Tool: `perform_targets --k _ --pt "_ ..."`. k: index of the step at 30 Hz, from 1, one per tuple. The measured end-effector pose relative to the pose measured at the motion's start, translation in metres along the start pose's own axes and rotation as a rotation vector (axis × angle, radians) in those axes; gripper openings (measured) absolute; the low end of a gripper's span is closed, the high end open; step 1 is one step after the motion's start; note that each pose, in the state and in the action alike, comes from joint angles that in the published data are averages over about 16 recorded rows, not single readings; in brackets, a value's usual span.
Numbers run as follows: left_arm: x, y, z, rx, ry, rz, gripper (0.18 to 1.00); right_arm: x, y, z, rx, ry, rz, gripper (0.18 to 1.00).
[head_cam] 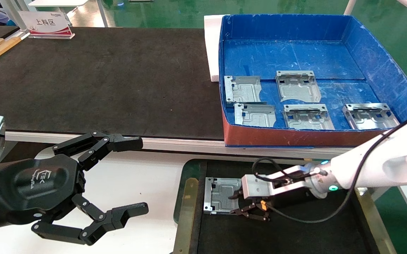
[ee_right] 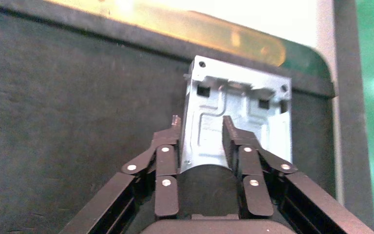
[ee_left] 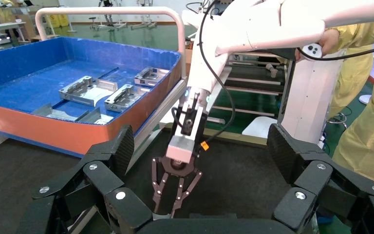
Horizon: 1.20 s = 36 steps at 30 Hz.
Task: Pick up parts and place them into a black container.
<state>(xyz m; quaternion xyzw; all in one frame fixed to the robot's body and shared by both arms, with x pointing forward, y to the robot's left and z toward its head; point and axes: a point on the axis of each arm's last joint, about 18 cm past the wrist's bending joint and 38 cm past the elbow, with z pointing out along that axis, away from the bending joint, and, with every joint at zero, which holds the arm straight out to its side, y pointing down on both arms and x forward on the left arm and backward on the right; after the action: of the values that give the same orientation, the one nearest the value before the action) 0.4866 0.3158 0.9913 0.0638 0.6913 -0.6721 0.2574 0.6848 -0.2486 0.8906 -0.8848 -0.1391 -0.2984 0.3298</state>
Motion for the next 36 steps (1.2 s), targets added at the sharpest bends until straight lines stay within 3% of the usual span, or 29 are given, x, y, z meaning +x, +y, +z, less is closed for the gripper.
perform_targets --k 7,23,36 --pt "0.000 0.000 0.000 0.000 0.000 0.000 1.001 -0.002 -0.017 -0.018 0.099 -0.018 -0.055 0.444" --pt "0.000 0.000 0.000 0.000 0.000 0.000 1.001 -0.015 -0.063 -0.074 0.343 0.012 -0.183 0.814" --pt "0.000 0.000 0.000 0.000 -0.001 0.000 1.001 -0.022 -0.073 -0.089 0.398 0.023 -0.174 0.970"
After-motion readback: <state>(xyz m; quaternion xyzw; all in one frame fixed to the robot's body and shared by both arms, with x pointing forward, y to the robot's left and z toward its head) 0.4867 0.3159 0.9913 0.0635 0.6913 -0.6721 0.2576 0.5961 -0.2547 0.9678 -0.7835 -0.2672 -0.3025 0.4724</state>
